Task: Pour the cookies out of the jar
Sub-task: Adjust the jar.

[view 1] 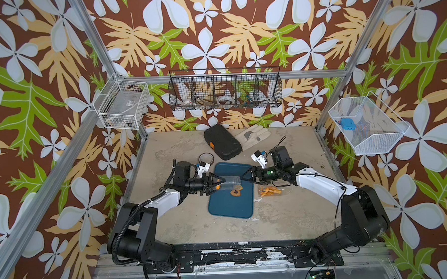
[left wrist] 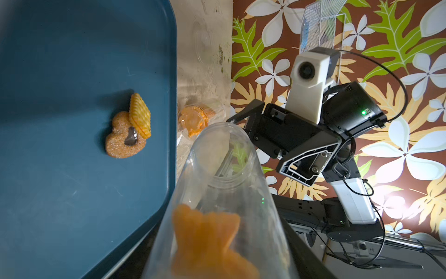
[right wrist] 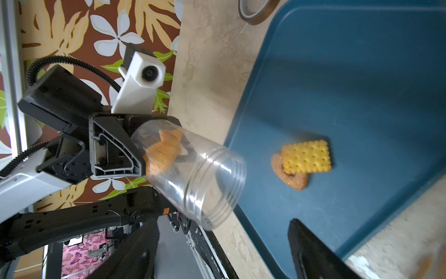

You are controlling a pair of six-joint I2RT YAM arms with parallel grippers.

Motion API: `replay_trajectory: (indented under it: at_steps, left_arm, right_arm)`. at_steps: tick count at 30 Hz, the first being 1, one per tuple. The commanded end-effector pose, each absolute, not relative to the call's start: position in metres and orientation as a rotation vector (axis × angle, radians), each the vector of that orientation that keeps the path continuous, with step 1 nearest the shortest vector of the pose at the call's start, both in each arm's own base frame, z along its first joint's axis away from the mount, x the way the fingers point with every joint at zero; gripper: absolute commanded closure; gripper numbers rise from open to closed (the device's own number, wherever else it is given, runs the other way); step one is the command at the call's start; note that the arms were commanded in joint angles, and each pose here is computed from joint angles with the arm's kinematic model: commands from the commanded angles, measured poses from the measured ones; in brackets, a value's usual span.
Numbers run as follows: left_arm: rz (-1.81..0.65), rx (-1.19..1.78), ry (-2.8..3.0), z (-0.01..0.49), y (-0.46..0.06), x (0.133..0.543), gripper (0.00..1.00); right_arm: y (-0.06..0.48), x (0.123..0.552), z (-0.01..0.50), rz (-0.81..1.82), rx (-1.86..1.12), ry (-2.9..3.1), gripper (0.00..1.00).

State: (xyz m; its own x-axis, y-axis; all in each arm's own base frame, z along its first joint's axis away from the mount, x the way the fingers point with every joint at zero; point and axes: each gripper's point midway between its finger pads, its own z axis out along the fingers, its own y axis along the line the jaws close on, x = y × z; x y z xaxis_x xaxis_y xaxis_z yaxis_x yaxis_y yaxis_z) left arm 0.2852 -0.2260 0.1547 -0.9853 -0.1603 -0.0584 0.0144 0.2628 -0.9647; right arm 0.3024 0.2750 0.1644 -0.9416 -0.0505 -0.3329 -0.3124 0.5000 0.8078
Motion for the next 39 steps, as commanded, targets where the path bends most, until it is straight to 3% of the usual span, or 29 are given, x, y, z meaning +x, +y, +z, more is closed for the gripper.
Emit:
replay_trajectory:
  at_steps: [1,9,15,20,24,27,39]
  left_arm:
    - [-1.871,-0.098,2.326,0.168,-0.228,0.284,0.55]
    - [-1.950,-0.115,2.253,0.179,-0.229,0.282,0.55]
    - [-1.994,-0.121,2.230,0.182,-0.230,0.279,0.54]
    - [-2.060,-0.146,2.156,0.195,-0.228,0.279,0.34]
    - [-2.101,-0.165,2.100,0.203,-0.224,0.279,0.14]
    - [-2.107,-0.175,2.083,0.205,-0.219,0.281,0.07]
    - [-2.102,-0.192,2.071,0.205,-0.213,0.281,0.23]
  right_arm:
    - [0.295,0.301,0.187,1.532,-0.412,2.377,0.21]
    - [0.315,0.289,0.190,1.664,-0.444,2.355,0.44]
    - [0.316,0.289,0.194,1.689,-0.419,2.335,0.76]
    - [0.314,0.286,0.188,1.691,-0.408,2.347,0.94]
    - [0.312,0.283,0.184,1.680,-0.409,2.359,1.00]
    - [0.311,0.281,0.183,1.669,-0.413,2.363,1.00]
    - [0.310,0.280,0.182,1.666,-0.410,2.367,1.00]
